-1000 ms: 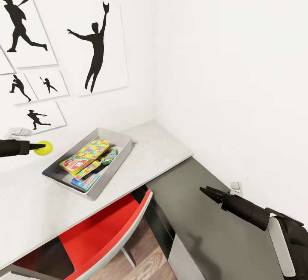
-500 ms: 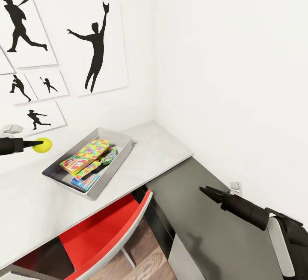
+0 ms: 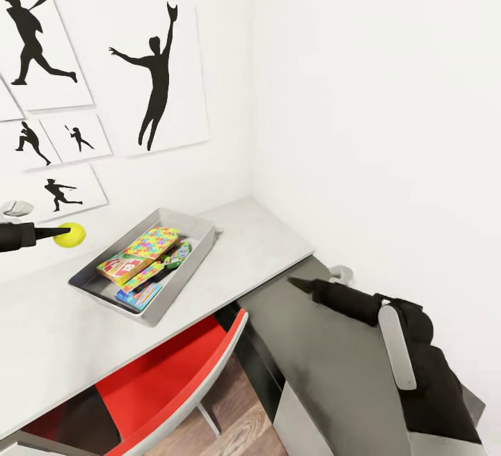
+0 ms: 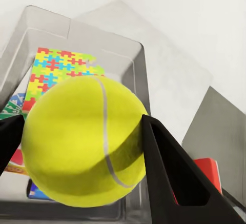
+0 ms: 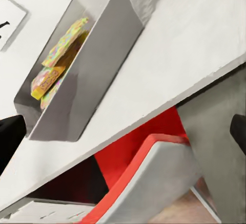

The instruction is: Put all the toys in the child's room - the three board games (two on the bed and one on the table), the two jigsaw puzzles on the table, and the tennis ball on the table - inside the toy box on the table in the child's room.

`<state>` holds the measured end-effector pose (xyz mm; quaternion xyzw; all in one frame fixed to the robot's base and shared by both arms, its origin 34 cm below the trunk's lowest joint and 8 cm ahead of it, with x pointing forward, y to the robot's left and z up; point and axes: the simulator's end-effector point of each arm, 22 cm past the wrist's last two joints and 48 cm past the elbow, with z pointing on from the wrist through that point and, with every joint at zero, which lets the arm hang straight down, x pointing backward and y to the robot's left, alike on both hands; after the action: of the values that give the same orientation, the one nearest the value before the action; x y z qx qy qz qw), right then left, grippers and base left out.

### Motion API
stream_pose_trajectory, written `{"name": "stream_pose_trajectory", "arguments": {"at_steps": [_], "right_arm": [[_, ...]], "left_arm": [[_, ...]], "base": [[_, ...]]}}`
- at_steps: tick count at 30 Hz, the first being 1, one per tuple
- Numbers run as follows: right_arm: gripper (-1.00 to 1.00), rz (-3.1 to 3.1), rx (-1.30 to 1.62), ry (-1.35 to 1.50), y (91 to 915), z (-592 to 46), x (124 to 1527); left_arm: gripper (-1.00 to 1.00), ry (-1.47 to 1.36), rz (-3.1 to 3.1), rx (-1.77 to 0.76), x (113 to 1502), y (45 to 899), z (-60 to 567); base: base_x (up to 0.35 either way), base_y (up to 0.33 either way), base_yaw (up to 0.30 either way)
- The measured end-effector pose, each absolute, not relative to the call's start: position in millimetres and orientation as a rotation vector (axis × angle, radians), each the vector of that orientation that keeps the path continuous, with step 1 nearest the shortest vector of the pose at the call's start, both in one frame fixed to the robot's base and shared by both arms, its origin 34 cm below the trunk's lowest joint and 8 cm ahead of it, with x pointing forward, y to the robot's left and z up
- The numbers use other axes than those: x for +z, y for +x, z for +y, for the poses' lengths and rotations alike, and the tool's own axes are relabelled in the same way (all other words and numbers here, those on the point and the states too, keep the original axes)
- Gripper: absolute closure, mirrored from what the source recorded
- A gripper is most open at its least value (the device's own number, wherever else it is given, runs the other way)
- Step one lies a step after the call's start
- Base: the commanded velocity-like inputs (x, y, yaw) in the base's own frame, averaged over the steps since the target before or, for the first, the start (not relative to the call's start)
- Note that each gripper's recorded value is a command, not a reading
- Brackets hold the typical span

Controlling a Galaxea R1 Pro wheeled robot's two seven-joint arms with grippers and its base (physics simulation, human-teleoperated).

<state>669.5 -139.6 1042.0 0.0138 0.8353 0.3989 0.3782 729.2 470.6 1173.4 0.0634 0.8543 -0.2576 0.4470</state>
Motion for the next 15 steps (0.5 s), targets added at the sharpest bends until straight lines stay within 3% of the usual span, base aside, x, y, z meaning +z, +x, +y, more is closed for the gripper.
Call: {"name": "stream_pose_trajectory", "arguments": {"at_steps": [7, 15], "right_arm": [[-1.00, 2.198, 0.829, 0.017, 751, -90, 1080], [-1.00, 2.248, 0.806, 0.028, 768, -82, 1074]], "left_arm": [[1.00, 0.157, 2.114, -0.641, 1174, 729, 470], [1.00, 0.151, 2.109, -0.636, 1177, 728, 474]], "base": [[0.000, 0.000, 0.000], [0.000, 0.000, 0.000]]}}
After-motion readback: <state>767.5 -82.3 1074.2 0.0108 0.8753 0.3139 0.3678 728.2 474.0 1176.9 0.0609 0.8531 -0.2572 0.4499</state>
